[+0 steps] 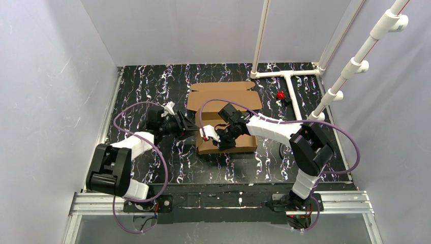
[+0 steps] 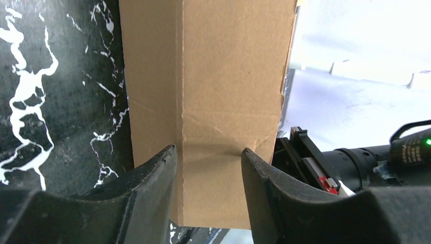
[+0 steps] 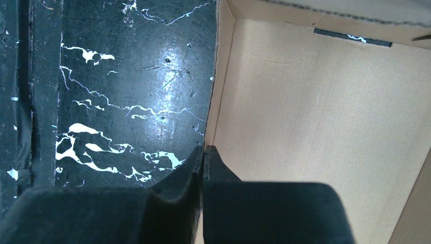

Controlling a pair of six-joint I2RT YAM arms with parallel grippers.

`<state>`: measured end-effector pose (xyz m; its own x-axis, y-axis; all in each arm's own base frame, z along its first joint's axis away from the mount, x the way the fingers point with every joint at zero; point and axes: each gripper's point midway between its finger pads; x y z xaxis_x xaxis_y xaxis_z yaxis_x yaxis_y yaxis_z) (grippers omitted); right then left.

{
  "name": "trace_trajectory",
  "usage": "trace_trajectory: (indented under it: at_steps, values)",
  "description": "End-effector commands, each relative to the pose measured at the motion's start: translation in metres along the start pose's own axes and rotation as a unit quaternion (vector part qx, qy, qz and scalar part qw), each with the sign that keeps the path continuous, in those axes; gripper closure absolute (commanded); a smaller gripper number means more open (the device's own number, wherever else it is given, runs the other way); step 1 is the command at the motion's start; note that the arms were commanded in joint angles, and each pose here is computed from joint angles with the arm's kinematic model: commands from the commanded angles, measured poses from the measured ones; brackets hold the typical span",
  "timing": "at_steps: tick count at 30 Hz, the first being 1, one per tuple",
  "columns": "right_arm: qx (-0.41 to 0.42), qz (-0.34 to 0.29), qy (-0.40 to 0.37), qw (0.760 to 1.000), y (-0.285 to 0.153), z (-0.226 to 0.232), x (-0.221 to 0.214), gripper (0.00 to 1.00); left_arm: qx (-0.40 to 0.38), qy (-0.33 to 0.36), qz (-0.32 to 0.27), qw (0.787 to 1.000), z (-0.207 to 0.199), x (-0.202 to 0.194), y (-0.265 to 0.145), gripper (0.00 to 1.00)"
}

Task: Fold the paper box
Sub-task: Fold the paper box at the center of the board.

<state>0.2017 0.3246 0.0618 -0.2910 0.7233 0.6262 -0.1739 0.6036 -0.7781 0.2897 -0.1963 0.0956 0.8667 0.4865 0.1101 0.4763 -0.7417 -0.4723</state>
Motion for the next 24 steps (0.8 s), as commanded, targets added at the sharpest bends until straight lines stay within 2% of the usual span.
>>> trace_trajectory:
  at_steps: [1,3,13,18,21,24]
  values:
    - [0.020,0.005,0.003,1.000,0.007,0.012,-0.005,0.94,0.058,0.035,0.016,0.998,0.010,-0.001,0.004,0.51]
    - [0.019,0.004,0.003,1.000,0.007,0.011,-0.004,0.94,0.096,0.041,0.026,0.994,0.020,-0.002,0.006,0.51]
    - [0.021,0.001,0.002,1.000,0.007,0.012,-0.003,0.94,0.141,0.066,0.047,0.987,0.027,-0.002,0.019,0.50]
    - [0.023,0.000,0.002,1.000,0.008,0.012,-0.002,0.93,0.194,0.080,0.049,0.977,0.031,-0.003,0.027,0.51]
    - [0.023,-0.001,0.002,1.000,0.008,0.011,-0.002,0.94,0.233,0.085,0.044,0.968,0.037,-0.005,0.027,0.54]
    - [0.023,-0.001,0.002,1.000,0.008,0.012,-0.002,0.94,0.274,0.096,0.031,0.956,0.044,-0.004,0.023,0.61]
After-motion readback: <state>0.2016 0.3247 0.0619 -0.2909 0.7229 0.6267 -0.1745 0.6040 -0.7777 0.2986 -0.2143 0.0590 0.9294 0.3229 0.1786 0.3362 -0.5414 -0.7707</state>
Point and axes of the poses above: each gripper's point midway between its finger pads, its own y axis out along the fingers, its own z axis along the line the jaws close on, x = y × z, and after that the axes turned 6 degrees about -y, right-handed
